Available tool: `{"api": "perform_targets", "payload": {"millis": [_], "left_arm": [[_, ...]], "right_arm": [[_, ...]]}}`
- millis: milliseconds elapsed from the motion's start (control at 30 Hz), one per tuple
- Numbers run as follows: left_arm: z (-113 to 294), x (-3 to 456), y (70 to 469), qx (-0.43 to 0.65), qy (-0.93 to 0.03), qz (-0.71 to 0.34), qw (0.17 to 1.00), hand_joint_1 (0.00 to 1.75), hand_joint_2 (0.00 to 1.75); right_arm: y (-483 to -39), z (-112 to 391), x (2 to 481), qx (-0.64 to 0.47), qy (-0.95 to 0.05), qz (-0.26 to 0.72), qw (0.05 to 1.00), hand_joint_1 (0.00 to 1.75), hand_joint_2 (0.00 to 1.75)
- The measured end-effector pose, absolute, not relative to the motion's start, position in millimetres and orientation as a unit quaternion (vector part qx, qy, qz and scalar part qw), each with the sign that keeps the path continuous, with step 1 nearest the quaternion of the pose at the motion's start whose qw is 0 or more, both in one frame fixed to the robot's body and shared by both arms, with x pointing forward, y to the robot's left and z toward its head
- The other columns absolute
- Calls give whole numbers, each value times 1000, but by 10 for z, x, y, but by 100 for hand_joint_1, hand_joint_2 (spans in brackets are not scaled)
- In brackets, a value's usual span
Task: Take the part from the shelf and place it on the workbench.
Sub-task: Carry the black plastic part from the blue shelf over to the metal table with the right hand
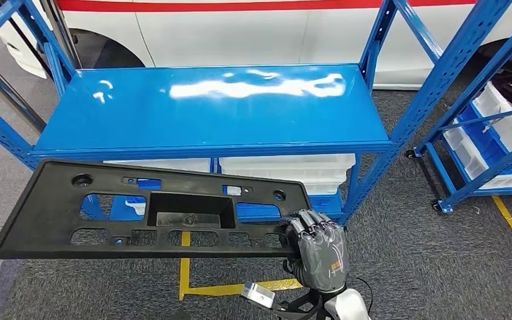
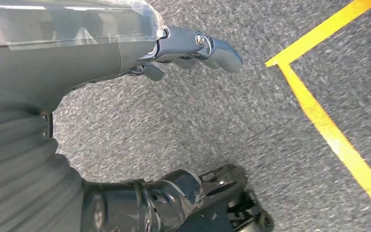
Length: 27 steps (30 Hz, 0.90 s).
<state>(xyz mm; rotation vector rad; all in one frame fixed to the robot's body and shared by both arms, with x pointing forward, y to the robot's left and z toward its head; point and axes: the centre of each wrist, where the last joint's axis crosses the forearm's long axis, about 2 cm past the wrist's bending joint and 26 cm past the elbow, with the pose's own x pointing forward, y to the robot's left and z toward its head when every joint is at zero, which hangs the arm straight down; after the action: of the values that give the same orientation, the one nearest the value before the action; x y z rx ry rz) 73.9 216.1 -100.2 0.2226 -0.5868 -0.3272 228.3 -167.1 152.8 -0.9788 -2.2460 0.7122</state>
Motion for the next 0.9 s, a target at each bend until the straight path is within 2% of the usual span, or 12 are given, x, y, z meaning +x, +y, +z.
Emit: {"api": "perform_targets", "payload": {"millis": [900], "left_arm": [[-1004,727,2161,111,-288,-157,938,0,175]], "right_arm": [[-1665,1513,2263,-352,-848,261,298,175,175]]}}
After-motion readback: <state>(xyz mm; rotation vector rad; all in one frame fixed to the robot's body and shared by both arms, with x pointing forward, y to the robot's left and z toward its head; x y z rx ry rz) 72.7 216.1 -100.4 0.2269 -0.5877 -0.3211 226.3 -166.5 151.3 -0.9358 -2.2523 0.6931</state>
